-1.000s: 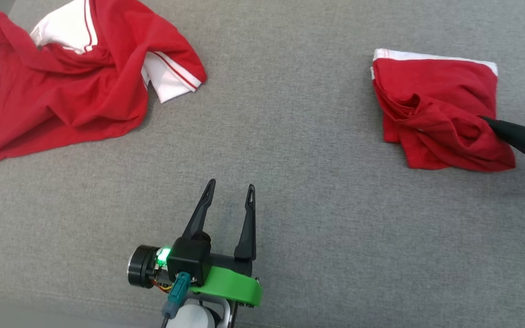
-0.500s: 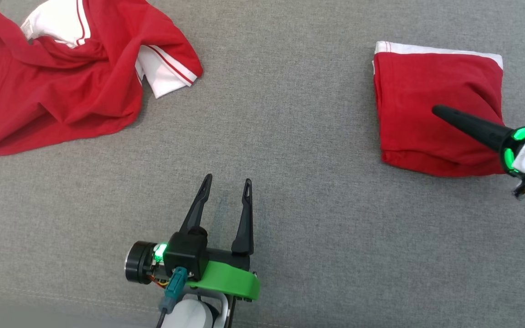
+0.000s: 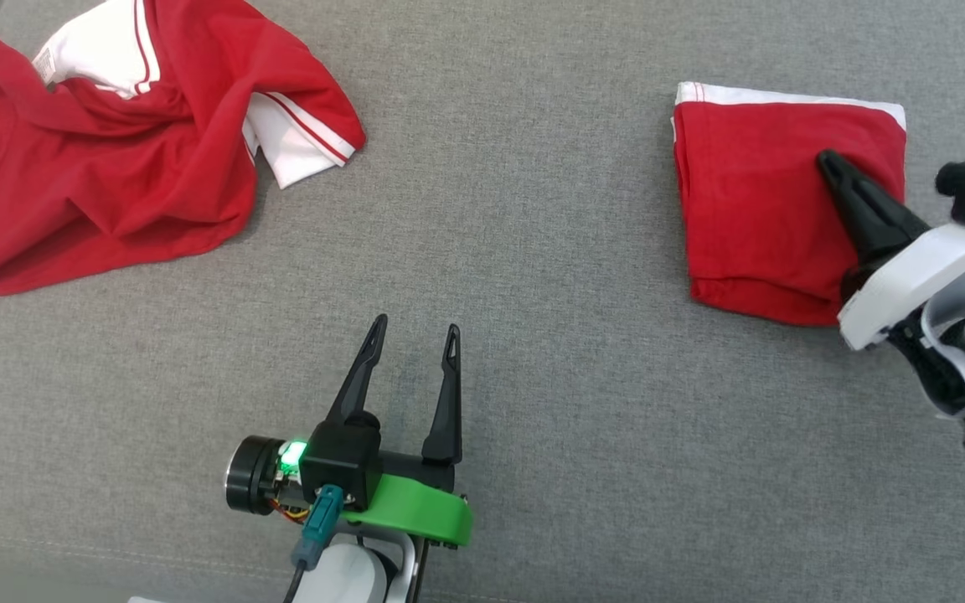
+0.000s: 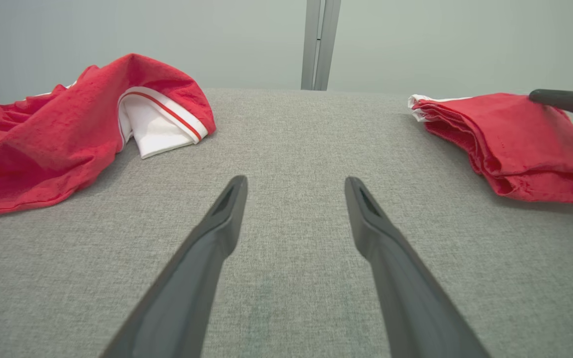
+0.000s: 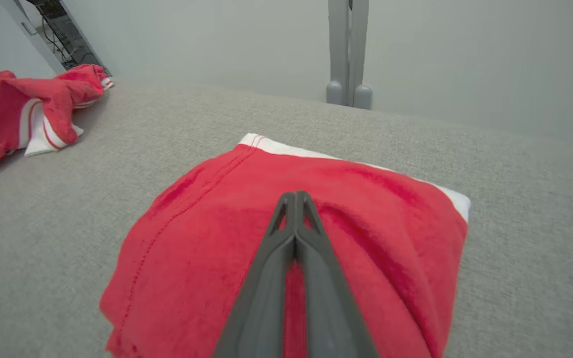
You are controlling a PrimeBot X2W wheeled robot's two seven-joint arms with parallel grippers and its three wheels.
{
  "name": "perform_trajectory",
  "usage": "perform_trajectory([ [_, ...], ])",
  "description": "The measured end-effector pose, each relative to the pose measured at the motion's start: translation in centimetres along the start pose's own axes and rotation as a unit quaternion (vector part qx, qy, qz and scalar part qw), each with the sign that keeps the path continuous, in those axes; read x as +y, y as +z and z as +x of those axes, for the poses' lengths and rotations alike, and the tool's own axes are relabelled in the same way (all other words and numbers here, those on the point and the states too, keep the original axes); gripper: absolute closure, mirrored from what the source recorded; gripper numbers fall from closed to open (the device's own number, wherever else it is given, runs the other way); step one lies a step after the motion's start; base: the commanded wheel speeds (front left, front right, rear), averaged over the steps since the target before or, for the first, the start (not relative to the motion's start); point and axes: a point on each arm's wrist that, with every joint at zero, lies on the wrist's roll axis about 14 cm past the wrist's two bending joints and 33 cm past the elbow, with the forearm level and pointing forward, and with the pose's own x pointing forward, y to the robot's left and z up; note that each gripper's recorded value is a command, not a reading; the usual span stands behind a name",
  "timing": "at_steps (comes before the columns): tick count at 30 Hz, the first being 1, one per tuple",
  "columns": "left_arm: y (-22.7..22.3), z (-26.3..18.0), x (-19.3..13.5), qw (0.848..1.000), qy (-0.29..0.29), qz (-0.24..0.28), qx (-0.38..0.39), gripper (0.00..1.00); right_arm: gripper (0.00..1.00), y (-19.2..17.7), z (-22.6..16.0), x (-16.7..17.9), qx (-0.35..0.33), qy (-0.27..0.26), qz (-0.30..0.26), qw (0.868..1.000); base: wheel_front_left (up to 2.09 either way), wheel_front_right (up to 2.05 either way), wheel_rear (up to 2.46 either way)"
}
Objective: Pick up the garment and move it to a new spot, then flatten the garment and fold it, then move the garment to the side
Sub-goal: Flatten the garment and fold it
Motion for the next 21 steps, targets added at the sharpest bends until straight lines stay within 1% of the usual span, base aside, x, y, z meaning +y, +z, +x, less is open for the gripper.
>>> perform_trajectory([
  [3, 0.1, -0.1, 0.2, 1.0, 0.002, 0.002, -0.002, 0.0, 1.0, -1.8, 0.3, -0.1, 0.009, -0.005, -0.044, 0.999, 0.0, 0.0, 0.0],
  [10, 0.5, -0.4, 0.3, 1.0, 0.004, 0.002, -0.006, 0.0, 1.0, -6.0, 0.2, 0.6, 0.061, -0.015, -0.064, 0.996, 0.0, 0.0, 0.0],
  [11, 0.6, -0.4, 0.2, 1.0, 0.004, 0.003, -0.008, 0.0, 1.0, -6.0, 0.2, 0.7, 0.061, -0.018, -0.062, 0.996, 0.0, 0.0, 0.0],
  [13, 0.8, -0.5, 0.3, 1.0, 0.004, 0.005, -0.011, 0.0, 1.0, -4.8, 0.5, 0.8, 0.043, -0.02, -0.064, 0.997, 0.0, 0.0, 0.0],
  [15, 0.9, -0.6, 0.3, 1.0, 0.006, 0.006, -0.013, 0.0, 1.0, -2.1, 0.9, 0.8, 0.003, -0.025, -0.065, 0.998, 0.0, 0.0, 0.0],
  [16, 1.0, -0.6, 0.4, 1.0, 0.006, 0.007, -0.014, 0.0, 0.82, -0.9, 0.9, 0.7, -0.015, -0.029, -0.067, 0.997, 0.0, 0.0, 0.0],
  [17, 1.1, -0.7, 0.4, 1.0, 0.007, 0.008, -0.016, 0.0, 0.52, 0.7, 0.8, 0.6, -0.04, -0.034, -0.068, 0.996, 0.0, 0.0, 0.0],
  [18, 1.1, -0.9, 0.4, 1.0, 0.008, 0.007, -0.016, 0.0, 0.05, 1.9, 0.4, 0.6, -0.061, -0.039, -0.067, 0.995, 0.0, 0.0, 0.0],
  [19, 1.2, -1.1, 0.5, 1.0, 0.01, 0.007, -0.017, 0.0, 0.0, 2.7, -0.2, 0.7, -0.078, -0.045, -0.066, 0.994, 0.0, 0.0, 0.0],
  [21, 1.4, -1.4, 0.6, 1.0, 0.013, 0.006, -0.021, 0.0, 0.0, 3.3, -1.6, 1.2, -0.097, -0.052, -0.066, 0.992, 0.0, 0.0, 0.0],
])
